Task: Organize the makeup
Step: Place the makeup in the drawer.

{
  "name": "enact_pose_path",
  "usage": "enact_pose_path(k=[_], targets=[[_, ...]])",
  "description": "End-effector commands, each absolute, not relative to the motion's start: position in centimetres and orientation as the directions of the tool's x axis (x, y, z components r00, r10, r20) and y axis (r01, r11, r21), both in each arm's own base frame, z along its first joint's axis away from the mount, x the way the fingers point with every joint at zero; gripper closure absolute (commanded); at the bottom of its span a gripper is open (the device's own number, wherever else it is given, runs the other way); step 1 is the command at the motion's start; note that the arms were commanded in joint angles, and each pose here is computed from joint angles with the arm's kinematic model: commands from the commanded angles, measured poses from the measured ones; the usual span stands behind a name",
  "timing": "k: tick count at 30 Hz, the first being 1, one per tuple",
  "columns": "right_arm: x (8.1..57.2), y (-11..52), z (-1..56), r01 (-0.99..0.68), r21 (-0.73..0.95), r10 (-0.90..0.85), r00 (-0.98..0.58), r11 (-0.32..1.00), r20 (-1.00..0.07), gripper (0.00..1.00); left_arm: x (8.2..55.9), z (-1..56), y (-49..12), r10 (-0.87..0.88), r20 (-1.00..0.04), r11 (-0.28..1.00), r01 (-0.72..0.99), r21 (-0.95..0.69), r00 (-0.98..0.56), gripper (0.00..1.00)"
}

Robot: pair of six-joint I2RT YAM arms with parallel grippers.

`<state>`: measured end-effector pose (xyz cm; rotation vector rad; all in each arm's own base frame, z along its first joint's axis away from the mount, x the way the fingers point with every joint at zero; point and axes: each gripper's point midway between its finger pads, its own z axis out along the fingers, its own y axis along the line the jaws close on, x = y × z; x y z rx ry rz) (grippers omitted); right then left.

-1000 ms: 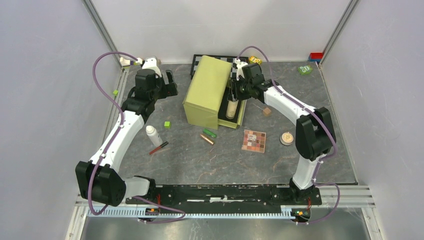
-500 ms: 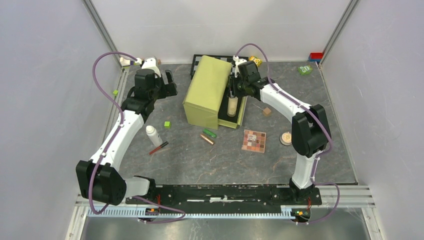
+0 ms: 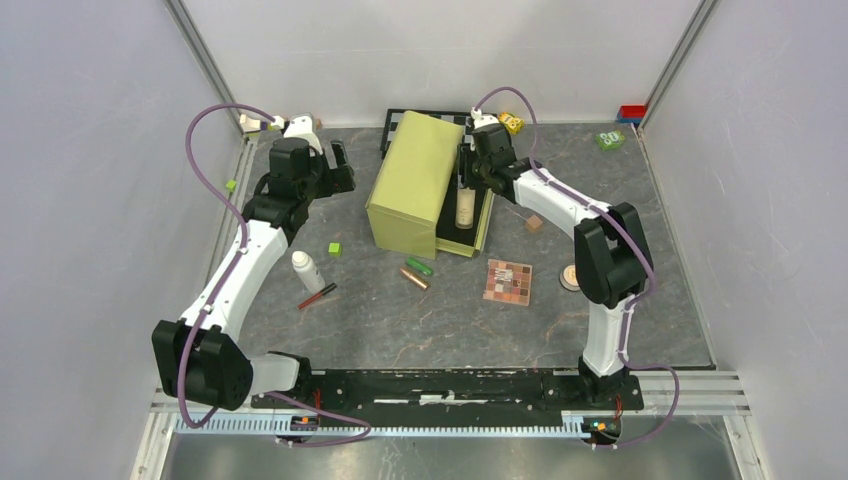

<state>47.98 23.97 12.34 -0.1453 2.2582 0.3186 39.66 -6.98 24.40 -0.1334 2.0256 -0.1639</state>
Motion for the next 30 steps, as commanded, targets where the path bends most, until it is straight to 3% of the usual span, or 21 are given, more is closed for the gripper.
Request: enact_pose_path(k=[1, 16, 30], targets=[[48.6, 20.8, 9.3, -0.122, 0.038, -0.057, -0.689, 0.992, -0.722, 0.82, 40.2, 25.5, -7.3, -0.216, -0.88, 0.974, -0.027, -0.226, -0.423, 0.0], [46.5, 18.9, 6.2, -0.041, -0.027, -0.049, -0.779, 0.999, -0.625, 0.82, 40.2, 25.6, -7.3, -0.218, -0.878, 0.973, -0.024, -0.23, -0.425, 0.0], [42.9, 19.2, 5.2, -0.031, 0.08, 0.023, -0.805, 0.996, -0.593, 0.79, 40.1, 25.6, -7.4, -0.221, -0.877, 0.972, -0.019, -0.236, -0.426, 0.0]])
